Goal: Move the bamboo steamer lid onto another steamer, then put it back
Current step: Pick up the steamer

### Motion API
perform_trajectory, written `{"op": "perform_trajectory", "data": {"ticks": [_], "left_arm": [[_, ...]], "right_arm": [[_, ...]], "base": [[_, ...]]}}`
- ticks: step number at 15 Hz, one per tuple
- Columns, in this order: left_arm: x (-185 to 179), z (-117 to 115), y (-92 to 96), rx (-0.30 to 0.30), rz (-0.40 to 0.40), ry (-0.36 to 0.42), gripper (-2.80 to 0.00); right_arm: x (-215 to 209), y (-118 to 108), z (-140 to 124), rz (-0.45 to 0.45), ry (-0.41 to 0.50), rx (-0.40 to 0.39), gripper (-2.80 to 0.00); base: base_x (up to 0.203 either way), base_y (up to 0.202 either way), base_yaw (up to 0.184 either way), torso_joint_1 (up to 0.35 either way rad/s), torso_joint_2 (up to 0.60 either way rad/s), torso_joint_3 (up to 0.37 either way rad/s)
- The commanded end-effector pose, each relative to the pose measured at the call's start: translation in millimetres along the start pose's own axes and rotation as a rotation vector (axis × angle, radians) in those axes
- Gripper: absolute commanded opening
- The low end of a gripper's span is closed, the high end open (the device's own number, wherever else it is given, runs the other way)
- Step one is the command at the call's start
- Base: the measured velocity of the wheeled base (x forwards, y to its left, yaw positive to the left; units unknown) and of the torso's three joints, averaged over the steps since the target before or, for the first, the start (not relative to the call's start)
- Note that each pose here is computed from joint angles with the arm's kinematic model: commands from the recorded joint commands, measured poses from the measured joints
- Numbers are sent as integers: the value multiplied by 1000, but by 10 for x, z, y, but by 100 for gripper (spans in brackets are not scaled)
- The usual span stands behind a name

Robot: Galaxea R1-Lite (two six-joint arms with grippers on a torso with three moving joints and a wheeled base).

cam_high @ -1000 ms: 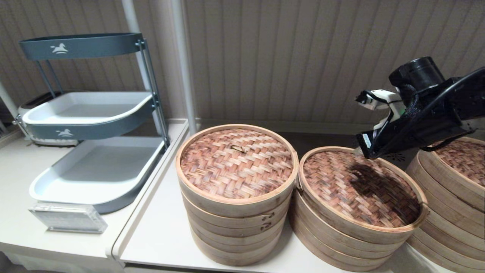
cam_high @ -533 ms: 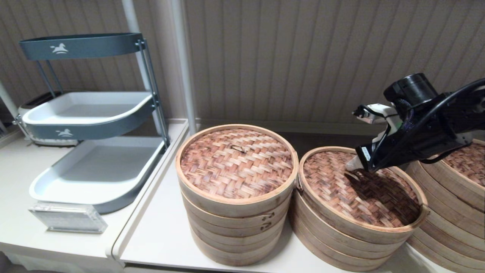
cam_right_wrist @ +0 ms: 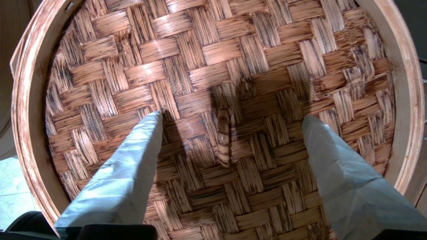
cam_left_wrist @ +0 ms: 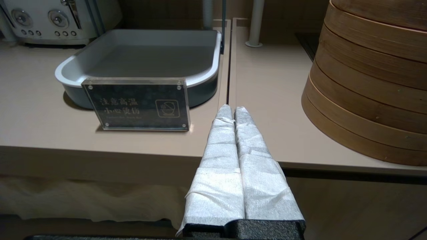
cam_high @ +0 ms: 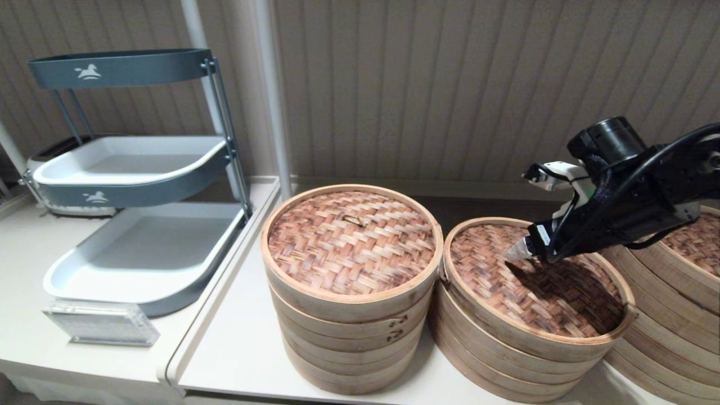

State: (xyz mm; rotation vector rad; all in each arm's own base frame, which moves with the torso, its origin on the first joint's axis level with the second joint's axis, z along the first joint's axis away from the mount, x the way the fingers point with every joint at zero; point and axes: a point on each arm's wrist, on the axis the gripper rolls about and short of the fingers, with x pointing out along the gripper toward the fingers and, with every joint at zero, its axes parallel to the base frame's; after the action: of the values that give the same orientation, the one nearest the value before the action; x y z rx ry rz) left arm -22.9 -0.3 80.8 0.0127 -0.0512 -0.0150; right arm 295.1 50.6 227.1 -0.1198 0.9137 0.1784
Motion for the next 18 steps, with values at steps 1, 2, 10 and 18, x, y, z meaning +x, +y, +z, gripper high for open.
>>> {"op": "perform_trajectory", "data": {"ticks": [1,2,10,18], "left_arm": [[17,-77,-1,0,0,27,-280],[17,-77,-1,0,0,27,-280],[17,-77,-1,0,0,27,-280],[17,-77,-1,0,0,27,-280]], "right_arm": [[6,7,-14,2,8,-1,0],[15,7,-21,2,12,-1,0],[36,4,-51,3,24,-1,0],[53,4,-50,2,27,-2,0]], "base": [[0,0,0,0,0,0],[0,0,0,0,0,0],[0,0,0,0,0,0],[0,0,0,0,0,0]]}}
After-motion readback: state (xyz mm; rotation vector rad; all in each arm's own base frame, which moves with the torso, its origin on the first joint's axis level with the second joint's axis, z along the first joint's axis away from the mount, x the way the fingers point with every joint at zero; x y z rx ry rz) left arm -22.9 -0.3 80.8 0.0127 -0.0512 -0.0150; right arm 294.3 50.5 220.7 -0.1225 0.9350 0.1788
